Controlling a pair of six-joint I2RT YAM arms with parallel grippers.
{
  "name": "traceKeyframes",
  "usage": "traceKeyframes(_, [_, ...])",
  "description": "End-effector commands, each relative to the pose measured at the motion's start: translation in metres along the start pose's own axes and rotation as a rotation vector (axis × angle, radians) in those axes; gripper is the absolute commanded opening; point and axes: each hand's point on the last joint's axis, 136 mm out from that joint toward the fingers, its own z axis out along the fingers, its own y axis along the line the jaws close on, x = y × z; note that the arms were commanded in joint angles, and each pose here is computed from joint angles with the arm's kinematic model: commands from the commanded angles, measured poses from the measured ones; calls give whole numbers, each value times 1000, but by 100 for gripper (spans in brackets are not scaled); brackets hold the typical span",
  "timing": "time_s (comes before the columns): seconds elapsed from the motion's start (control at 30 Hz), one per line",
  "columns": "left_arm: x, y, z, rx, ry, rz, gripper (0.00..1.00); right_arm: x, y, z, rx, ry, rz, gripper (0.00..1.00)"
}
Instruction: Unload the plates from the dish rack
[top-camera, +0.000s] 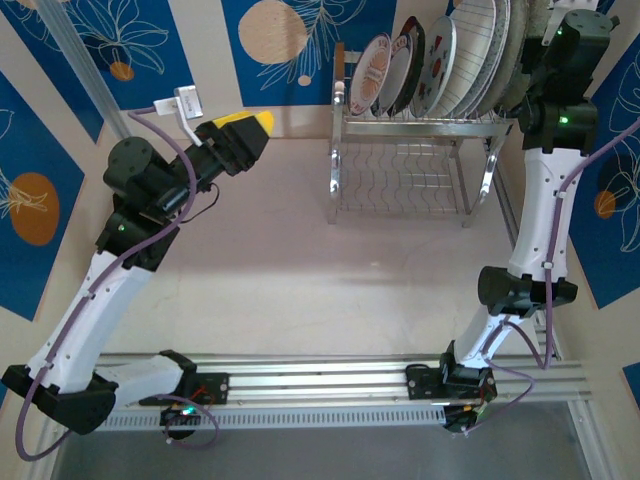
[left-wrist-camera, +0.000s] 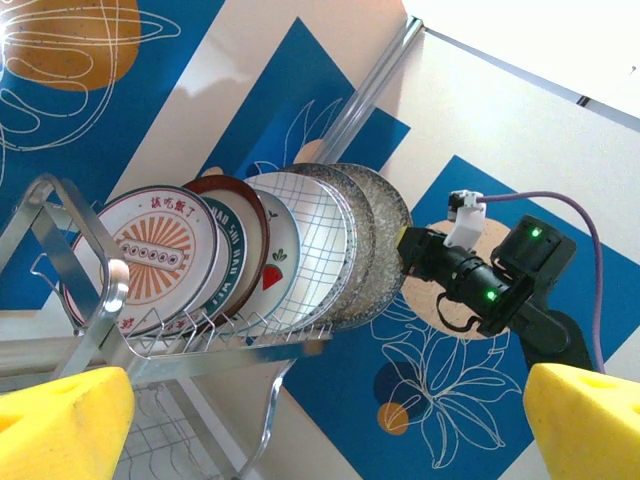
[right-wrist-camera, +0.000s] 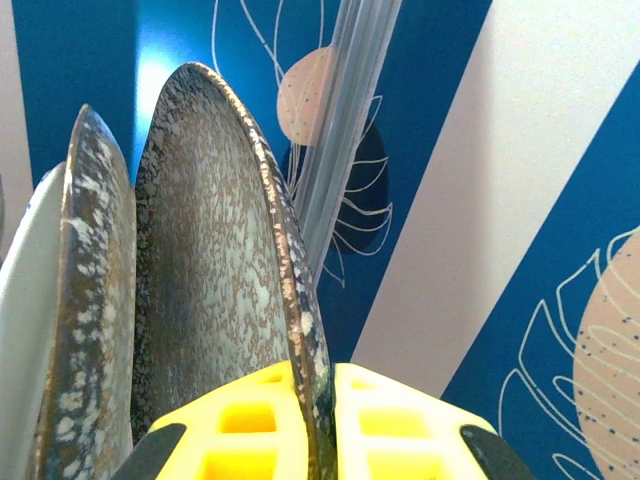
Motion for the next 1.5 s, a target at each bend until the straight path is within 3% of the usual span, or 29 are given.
traceKeyframes(0.0, [-5, -11, 0, 42, -20, 3, 100, -125, -70, -80, 141, -441, 225, 0])
traceKeyframes(0.57, [-2, -9, 1, 44, -20, -6, 100, -136, -89, -106, 204, -470, 234, 0])
traceKeyframes(1.47, [6, -10, 4, 76, -14, -38, 100, -129, -102, -151, 199, -417, 229, 0])
